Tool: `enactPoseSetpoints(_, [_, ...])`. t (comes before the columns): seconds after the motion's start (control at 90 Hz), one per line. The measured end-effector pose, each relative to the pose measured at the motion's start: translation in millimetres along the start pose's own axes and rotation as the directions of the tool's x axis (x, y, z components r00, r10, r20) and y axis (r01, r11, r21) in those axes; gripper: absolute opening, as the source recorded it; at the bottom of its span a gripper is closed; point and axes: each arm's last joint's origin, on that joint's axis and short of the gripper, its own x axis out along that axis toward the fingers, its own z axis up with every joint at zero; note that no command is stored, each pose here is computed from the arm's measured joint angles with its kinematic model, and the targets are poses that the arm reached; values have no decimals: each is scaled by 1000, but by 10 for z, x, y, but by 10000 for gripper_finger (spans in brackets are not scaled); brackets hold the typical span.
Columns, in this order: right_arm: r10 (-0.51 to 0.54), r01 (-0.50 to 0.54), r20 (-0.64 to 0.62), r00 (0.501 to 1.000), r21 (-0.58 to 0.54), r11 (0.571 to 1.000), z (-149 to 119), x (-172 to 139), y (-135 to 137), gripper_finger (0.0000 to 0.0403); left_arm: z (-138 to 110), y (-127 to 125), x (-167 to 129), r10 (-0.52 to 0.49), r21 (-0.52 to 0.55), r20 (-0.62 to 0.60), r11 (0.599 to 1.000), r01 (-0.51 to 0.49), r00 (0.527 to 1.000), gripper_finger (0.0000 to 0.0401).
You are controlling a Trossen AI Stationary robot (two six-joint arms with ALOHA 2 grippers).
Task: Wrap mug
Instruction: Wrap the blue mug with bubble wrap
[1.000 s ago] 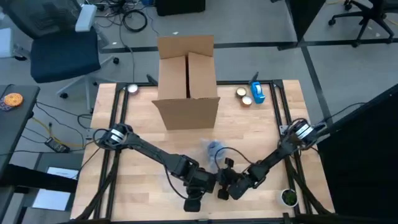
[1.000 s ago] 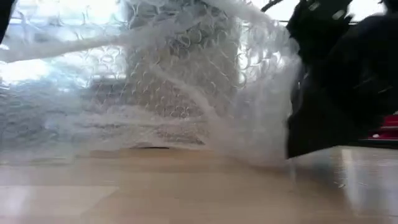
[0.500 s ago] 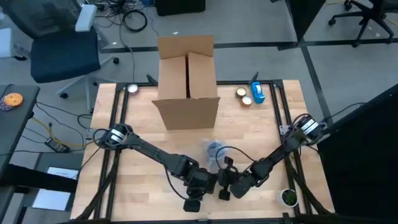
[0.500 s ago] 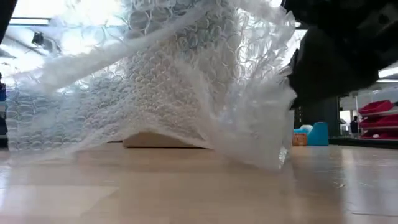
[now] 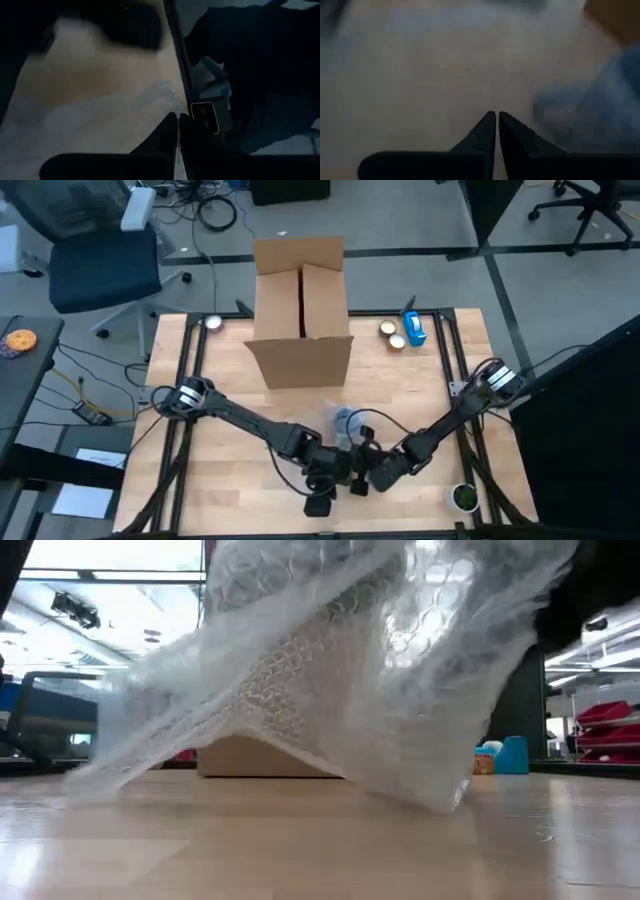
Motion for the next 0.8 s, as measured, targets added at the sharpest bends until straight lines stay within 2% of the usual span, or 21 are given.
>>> enactPoseSetpoints(0.2, [41, -37, 72, 997, -54, 998, 335, -564, -52, 0, 132, 74, -103, 24, -11, 58, 1000, -23, 998, 0])
enactPoseSetpoints(0.367, [124, -118, 96, 988, -70, 991, 399, -892, -5, 0, 298, 148, -255, 50, -22, 127, 999, -48, 991, 0])
enactPoseSetpoints(0.6, [180, -177, 52, 982, -63, 982, 258, -951, 129, 5, 376, 350, -364, 117, -77, 149, 991, -106, 982, 0])
enactPoseSetpoints(0.8, [216, -217, -15, 976, -59, 974, 186, -952, 143, 45, 377, 508, -418, 190, -173, 130, 971, -167, 973, 0])
